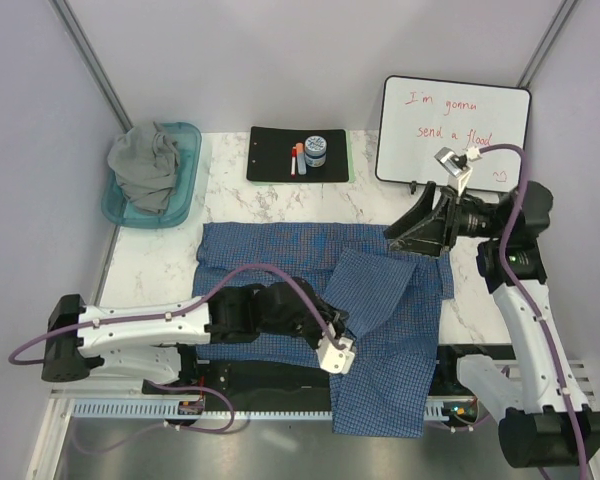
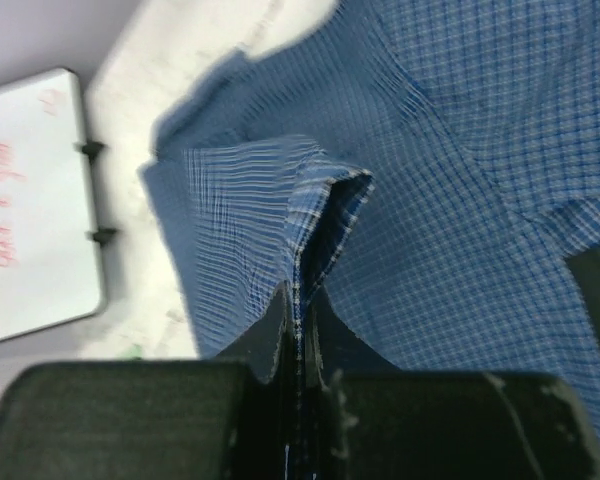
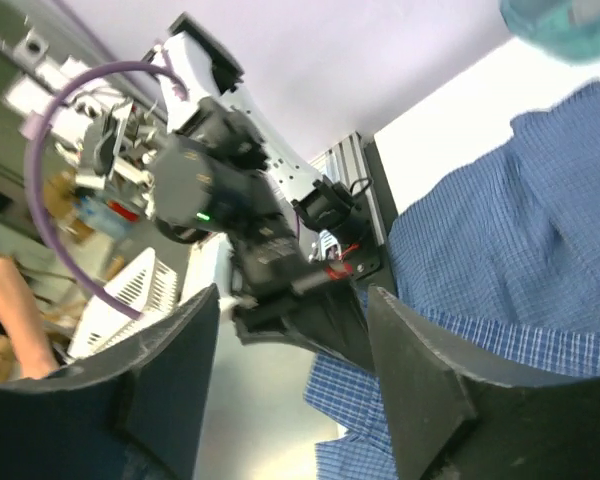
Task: Fold and stack the long sleeve shirts
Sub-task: Fold the shirt
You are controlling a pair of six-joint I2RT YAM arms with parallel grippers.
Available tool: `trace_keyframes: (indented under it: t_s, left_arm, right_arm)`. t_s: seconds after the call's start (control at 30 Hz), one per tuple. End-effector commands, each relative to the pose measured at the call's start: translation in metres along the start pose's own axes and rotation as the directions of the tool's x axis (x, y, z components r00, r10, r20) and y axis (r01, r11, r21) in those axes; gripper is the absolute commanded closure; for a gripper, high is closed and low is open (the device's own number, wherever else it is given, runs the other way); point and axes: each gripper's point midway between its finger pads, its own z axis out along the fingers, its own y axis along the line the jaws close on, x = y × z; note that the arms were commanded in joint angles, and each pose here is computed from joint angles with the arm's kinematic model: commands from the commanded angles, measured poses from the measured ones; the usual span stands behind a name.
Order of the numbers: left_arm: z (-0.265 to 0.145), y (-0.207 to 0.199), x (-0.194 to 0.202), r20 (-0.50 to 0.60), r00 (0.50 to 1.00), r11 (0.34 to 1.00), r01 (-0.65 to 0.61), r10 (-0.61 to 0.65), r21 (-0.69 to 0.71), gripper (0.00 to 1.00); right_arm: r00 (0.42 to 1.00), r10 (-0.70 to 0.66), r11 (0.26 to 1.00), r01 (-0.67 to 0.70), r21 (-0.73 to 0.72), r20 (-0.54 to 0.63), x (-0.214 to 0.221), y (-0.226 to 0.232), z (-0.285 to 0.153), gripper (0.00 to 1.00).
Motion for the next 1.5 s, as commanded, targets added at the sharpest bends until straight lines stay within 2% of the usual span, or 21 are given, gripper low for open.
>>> trace_keyframes:
  t_s: [0.0, 0.1, 0.23, 0.3, 0.4, 0.47, 0.5, 0.53, 0.6, 0.7, 0.77, 0.87, 0.9, 0.93, 1.03, 1.13, 1.17, 1.23, 1.27, 1.37, 1.47]
  left_arm:
    - [-0.004, -0.026, 0.002, -0.081, 0.982, 0.975, 0.179, -0.169, 0.132, 0.98]
    - [-0.013, -0.036, -0.006, -0.03, 0.991, 0.972, 0.132, -0.128, 0.196, 0.98]
    - [-0.03, -0.058, -0.044, 0.085, 0.981, 0.907, 0.125, -0.173, 0.403, 0.98]
    - [-0.04, -0.052, -0.071, 0.149, 0.963, 0.884, 0.136, -0.224, 0.447, 0.98]
    - [-0.045, -0.053, -0.09, 0.141, 0.936, 0.832, 0.208, -0.321, 0.515, 0.98]
    - [-0.031, -0.051, -0.089, 0.059, 0.915, 0.796, 0.315, -0.4, 0.517, 0.98]
    - [-0.025, -0.036, -0.086, 0.025, 0.91, 0.813, 0.358, -0.415, 0.459, 0.98]
    - [-0.019, -0.032, -0.083, -0.018, 0.889, 0.798, 0.419, -0.457, 0.434, 0.98]
    - [-0.001, -0.016, -0.072, -0.057, 0.864, 0.798, 0.485, -0.499, 0.358, 0.98]
    - [0.015, 0.018, -0.052, -0.054, 0.775, 0.735, 0.617, -0.63, 0.28, 0.98]
    - [0.02, 0.044, -0.034, -0.042, 0.698, 0.677, 0.706, -0.715, 0.208, 0.98]
    - [0.019, 0.079, 0.027, -0.057, 0.566, 0.562, 0.824, -0.822, 0.078, 0.98]
    - [0.013, 0.09, 0.061, -0.06, 0.512, 0.513, 0.859, -0.857, 0.01, 0.98]
    - [0.01, 0.092, 0.078, -0.066, 0.47, 0.472, 0.882, -0.88, -0.019, 0.98]
    - [-0.007, 0.087, 0.149, -0.097, 0.349, 0.36, 0.921, -0.932, -0.149, 0.96]
    - [-0.029, 0.068, 0.21, -0.114, 0.208, 0.232, 0.937, -0.971, -0.262, 0.94]
    - [-0.044, 0.06, 0.237, -0.103, 0.138, 0.164, 0.933, -0.985, -0.322, 0.93]
    - [-0.058, 0.055, 0.26, -0.073, 0.072, 0.094, 0.922, -0.995, -0.375, 0.92]
    - [-0.074, 0.042, 0.283, -0.059, 0.012, 0.037, 0.897, -0.998, -0.441, 0.92]
    - [-0.091, 0.019, 0.304, -0.025, -0.06, -0.041, 0.877, -0.998, -0.478, 0.89]
    - [-0.098, 0.007, 0.314, -0.007, -0.058, -0.047, 0.868, -0.998, -0.493, 0.88]
  right_arm:
    - [0.988, -0.148, 0.987, 0.146, -0.06, -0.039, 0.005, 0.024, -0.004, 0.34]
    - [0.991, -0.132, 0.991, 0.132, -0.005, -0.003, -0.002, 0.0, -0.012, 0.39]
    - [0.998, 0.008, 0.996, -0.014, 0.085, 0.066, -0.037, -0.066, -0.031, 0.47]
    - [0.996, -0.001, 0.994, -0.008, 0.107, 0.087, -0.05, -0.083, -0.034, 0.48]
    - [0.991, 0.055, 0.988, -0.072, 0.137, 0.126, -0.058, -0.118, -0.035, 0.51]
    - [0.986, 0.104, 0.98, -0.124, 0.157, 0.131, -0.055, -0.145, -0.036, 0.57]
    - [0.983, 0.119, 0.973, -0.144, 0.181, 0.142, -0.054, -0.157, -0.037, 0.58]
    - [0.988, 0.082, 0.972, -0.108, 0.207, 0.13, -0.049, -0.175, -0.038, 0.6]
    - [0.98, 0.15, 0.95, -0.179, 0.255, 0.131, -0.037, -0.193, -0.037, 0.62]
    - [0.985, 0.172, 0.911, -0.171, 0.376, 0.031, -0.005, -0.23, -0.038, 0.63]
    - [0.986, 0.139, 0.898, -0.087, 0.431, -0.091, 0.007, -0.233, -0.043, 0.63]
    - [0.977, 0.171, 0.858, -0.084, 0.507, -0.128, 0.013, -0.252, -0.06, 0.55]
    - [0.975, 0.172, 0.853, -0.075, 0.517, -0.141, 0.015, -0.255, -0.062, 0.52]
    - [0.973, 0.17, 0.832, -0.055, 0.552, -0.159, 0.014, -0.261, -0.068, 0.46]
    - [0.963, 0.178, 0.804, -0.023, 0.594, -0.203, 0.02, -0.267, -0.076, 0.41]
    - [0.951, 0.197, 0.79, -0.01, 0.613, -0.238, 0.028, -0.27, -0.082, 0.41]
    - [0.944, 0.206, 0.779, 0.0, 0.627, -0.256, 0.032, -0.272, -0.085, 0.42]
    - [0.931, 0.225, 0.766, 0.013, 0.643, -0.286, 0.043, -0.273, -0.089, 0.48]
    - [0.923, 0.237, 0.748, 0.026, 0.663, -0.303, 0.048, -0.275, -0.094, 0.49]
    - [0.897, 0.269, 0.718, 0.056, 0.694, -0.352, 0.066, -0.28, -0.103, 0.56]
    - [0.875, 0.301, 0.703, 0.065, 0.708, -0.379, 0.081, -0.288, -0.107, 0.57]
